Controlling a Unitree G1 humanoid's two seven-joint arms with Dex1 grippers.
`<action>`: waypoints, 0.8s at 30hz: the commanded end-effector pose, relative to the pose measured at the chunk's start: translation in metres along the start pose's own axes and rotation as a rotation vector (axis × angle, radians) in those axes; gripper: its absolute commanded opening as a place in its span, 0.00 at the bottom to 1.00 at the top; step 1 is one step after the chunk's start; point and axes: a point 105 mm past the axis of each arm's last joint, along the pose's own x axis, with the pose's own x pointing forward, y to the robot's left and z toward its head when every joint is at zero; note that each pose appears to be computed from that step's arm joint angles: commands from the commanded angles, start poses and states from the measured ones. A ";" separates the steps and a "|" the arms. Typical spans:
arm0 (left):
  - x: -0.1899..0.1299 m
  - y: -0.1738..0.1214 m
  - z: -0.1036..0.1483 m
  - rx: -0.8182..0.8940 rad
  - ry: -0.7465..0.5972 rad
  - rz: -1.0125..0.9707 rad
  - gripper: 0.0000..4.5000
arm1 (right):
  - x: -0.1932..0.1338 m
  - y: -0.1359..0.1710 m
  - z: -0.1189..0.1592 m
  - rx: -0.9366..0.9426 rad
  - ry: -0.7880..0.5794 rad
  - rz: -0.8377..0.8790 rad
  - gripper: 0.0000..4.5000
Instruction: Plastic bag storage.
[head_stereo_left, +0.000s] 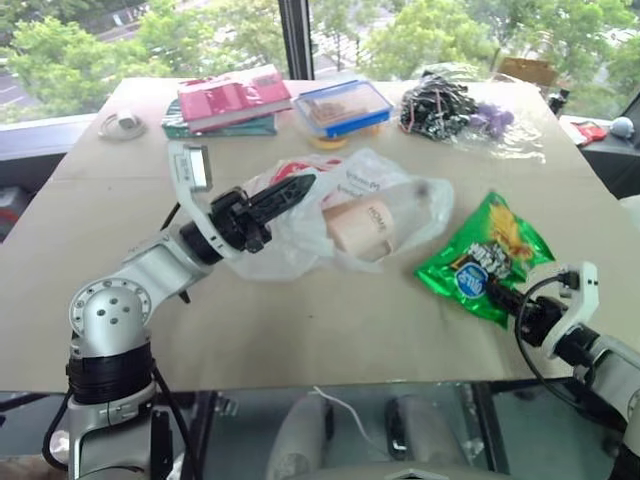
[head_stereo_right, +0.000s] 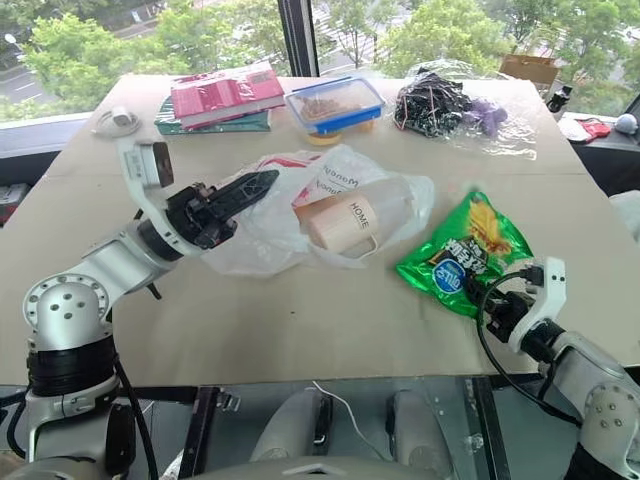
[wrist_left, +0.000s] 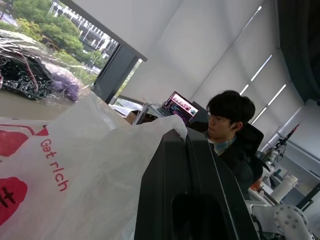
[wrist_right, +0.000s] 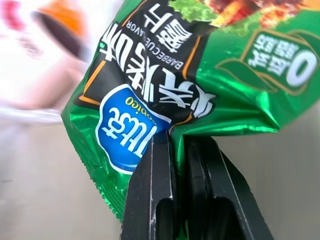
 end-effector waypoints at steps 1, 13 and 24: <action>0.002 -0.003 0.016 0.004 -0.046 -0.024 0.00 | -0.004 0.035 0.021 -0.088 -0.082 0.132 0.01; 0.001 -0.010 0.019 0.012 -0.023 -0.076 0.00 | -0.002 0.095 -0.016 -0.274 0.326 0.438 0.01; -0.025 -0.047 -0.026 0.033 0.265 -0.227 0.00 | 0.026 0.082 -0.002 -0.346 0.487 0.502 0.01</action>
